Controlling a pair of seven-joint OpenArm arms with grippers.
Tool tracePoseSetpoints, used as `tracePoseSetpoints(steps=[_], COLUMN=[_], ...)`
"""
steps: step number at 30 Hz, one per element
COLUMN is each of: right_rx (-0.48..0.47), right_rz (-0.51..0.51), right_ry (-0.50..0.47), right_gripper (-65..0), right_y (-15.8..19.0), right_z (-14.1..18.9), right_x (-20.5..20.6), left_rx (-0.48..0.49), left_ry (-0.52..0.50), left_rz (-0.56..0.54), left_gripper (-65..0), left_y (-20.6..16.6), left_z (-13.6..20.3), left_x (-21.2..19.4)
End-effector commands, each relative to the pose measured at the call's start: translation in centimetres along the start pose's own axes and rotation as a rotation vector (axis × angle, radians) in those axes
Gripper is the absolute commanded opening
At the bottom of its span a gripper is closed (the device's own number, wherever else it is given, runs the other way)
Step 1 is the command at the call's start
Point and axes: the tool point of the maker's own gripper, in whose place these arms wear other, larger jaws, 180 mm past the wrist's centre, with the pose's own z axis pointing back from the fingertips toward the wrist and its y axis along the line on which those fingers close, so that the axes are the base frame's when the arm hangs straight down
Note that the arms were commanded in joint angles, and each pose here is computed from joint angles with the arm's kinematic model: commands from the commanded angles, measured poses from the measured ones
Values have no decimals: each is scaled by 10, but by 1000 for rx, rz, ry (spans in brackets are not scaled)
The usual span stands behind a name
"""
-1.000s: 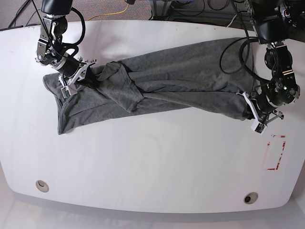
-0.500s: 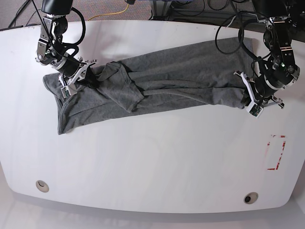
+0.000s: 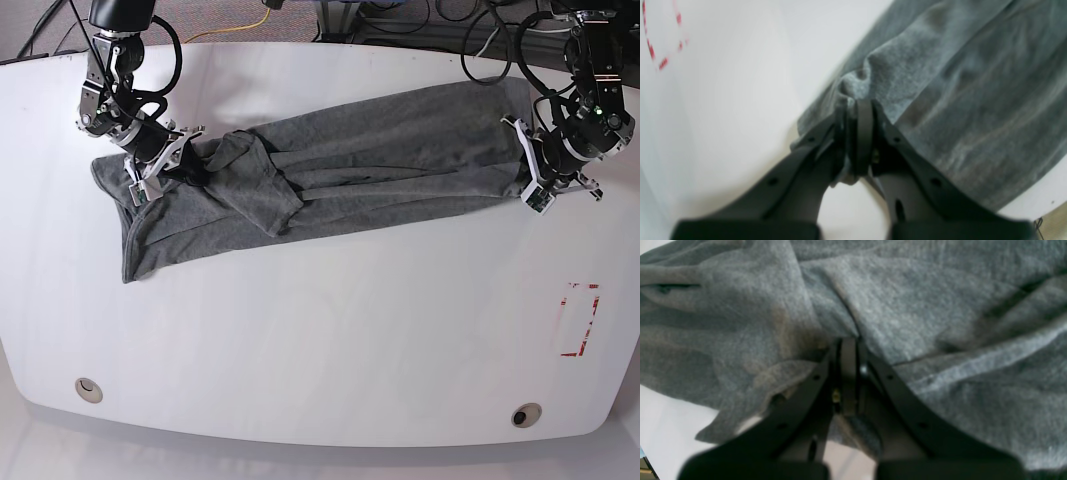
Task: Layout the t-shirt on the table in an organized manner, then fold the t-shirt properly
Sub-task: 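Pull the strip end with the left gripper away from the right gripper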
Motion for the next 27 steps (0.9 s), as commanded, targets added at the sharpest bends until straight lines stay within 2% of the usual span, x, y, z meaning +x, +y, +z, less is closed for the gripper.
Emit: tracePoseSetpoints(steps=[1, 20, 23, 27], right_rx=[-66, -65, -65, -65], right_rz=[25, 24, 25, 29], right_ry=[160, 159, 175, 179], right_gripper=[-647, -647, -647, -647], right_y=[-14, -13, -13, -14], right_z=[4, 4, 5, 4], right_x=[-32, -32, -35, -31], left_rx=[4, -50, -52, -54], left_ry=[-7, 91, 95, 97], left_rz=[-11, -9, -9, -8], left_gripper=[-650, -647, -607, -450], left_y=[0, -21, -23, -23], left_z=[5, 9, 9, 9], left_x=[-2, -41, -43, -44])
